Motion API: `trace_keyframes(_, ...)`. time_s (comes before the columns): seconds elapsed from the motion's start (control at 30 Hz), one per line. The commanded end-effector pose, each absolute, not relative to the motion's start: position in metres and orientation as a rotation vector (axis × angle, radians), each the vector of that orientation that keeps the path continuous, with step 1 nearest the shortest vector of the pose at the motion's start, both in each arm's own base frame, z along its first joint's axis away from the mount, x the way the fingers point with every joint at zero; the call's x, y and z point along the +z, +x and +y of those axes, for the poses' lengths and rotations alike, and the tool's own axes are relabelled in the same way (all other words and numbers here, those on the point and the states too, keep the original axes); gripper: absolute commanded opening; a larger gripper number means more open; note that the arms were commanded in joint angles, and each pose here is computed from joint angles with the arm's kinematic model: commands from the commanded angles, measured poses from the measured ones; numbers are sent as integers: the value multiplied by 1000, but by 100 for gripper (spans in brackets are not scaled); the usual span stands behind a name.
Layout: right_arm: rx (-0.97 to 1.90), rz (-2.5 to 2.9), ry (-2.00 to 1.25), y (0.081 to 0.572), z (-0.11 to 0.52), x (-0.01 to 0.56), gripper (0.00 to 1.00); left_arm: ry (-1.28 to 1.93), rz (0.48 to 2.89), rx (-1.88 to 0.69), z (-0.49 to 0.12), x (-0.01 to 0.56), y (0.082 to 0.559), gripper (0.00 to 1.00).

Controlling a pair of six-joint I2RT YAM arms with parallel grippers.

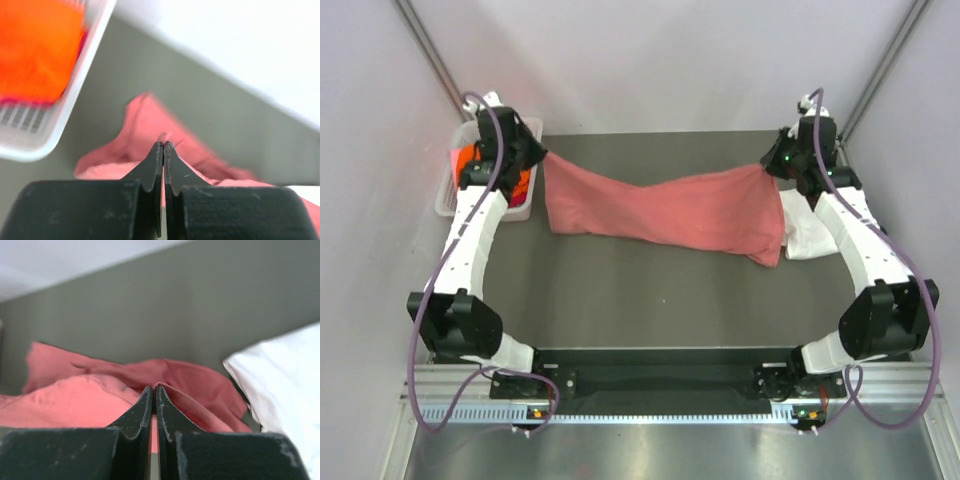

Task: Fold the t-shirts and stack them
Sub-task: Flatten the tshirt out

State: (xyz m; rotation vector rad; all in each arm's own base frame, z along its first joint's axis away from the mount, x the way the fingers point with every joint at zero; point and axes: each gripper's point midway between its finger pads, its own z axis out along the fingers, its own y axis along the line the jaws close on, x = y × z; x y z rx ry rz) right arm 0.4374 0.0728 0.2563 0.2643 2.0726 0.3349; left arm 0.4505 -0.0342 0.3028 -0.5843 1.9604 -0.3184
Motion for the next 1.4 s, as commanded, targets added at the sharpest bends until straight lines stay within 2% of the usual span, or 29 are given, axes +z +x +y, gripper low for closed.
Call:
trace_keyframes(0.0, 403, 1907, 216, 417, 74, 349, 0, -511, 1783, -410, -39, 403, 437, 0)
trace_keyframes(0.13, 437, 1739, 160, 370, 73, 416, 0, -428, 1526, -455, -36, 501, 382, 0)
trace_keyframes(0.17, 434, 1715, 152, 359, 71, 423, 0, -403, 1426, -478, -35, 533, 352, 0)
trace_keyframes(0.23, 444, 1619, 135, 323, 67, 450, 0, -368, 1334, -510, -36, 562, 320, 0)
trace_keyframes(0.3, 471, 1521, 99, 283, 67, 476, 0, -324, 1186, -533, -34, 598, 269, 0)
trace_keyframes(0.33, 492, 1511, 72, 270, 71, 478, 0, -297, 1073, -539, -30, 621, 225, 0)
trace_keyframes(0.53, 521, 1341, 9, 172, 66, 516, 0, -231, 739, -540, -18, 680, 97, 0)
trace_keyframes(0.67, 507, 1224, 25, 124, 55, 548, 0, -180, 630, -574, -21, 713, 59, 0)
trace_keyframes(0.7, 501, 1228, 36, 122, 53, 551, 0, -177, 631, -583, -23, 718, 60, 0)
trace_keyframes(0.73, 487, 1191, 45, 112, 48, 565, 0, -183, 665, -598, -26, 720, 81, 0)
trace_keyframes(0.8, 467, 1201, 57, 120, 45, 571, 0, -190, 675, -612, -27, 728, 93, 0)
trace_keyframes(0.83, 457, 1186, 70, 119, 42, 577, 0, -209, 722, -623, -29, 725, 122, 0)
trace_keyframes(0.9, 434, 1225, 106, 142, 39, 576, 0, -217, 756, -621, -31, 725, 148, 0)
trace_keyframes(0.93, 414, 1237, 140, 148, 34, 578, 0, -233, 815, -613, -33, 717, 185, 0)
trace_keyframes(0.97, 409, 1261, 152, 158, 33, 576, 0, -241, 843, -610, -34, 713, 201, 0)
trace_keyframes(1.07, 394, 1471, 187, 224, 41, 544, 0, -267, 982, -591, -38, 676, 274, 0)
trace_keyframes(1.13, 387, 1563, 201, 249, 44, 517, 0, -256, 1022, -612, -45, 657, 302, 0)
trace_keyframes(1.17, 390, 1573, 210, 262, 46, 510, 0, -279, 1081, -608, -46, 630, 324, 0)
trace_keyframes(1.23, 361, 1640, 244, 291, 44, 477, 0, -290, 1081, -628, -48, 615, 344, 0)
trace_keyframes(1.27, 365, 1630, 253, 304, 45, 474, 0, -309, 1126, -627, -49, 590, 362, 0)
trace_keyframes(1.37, 354, 1682, 280, 342, 46, 454, 0, -318, 1119, -653, -52, 574, 393, 0)
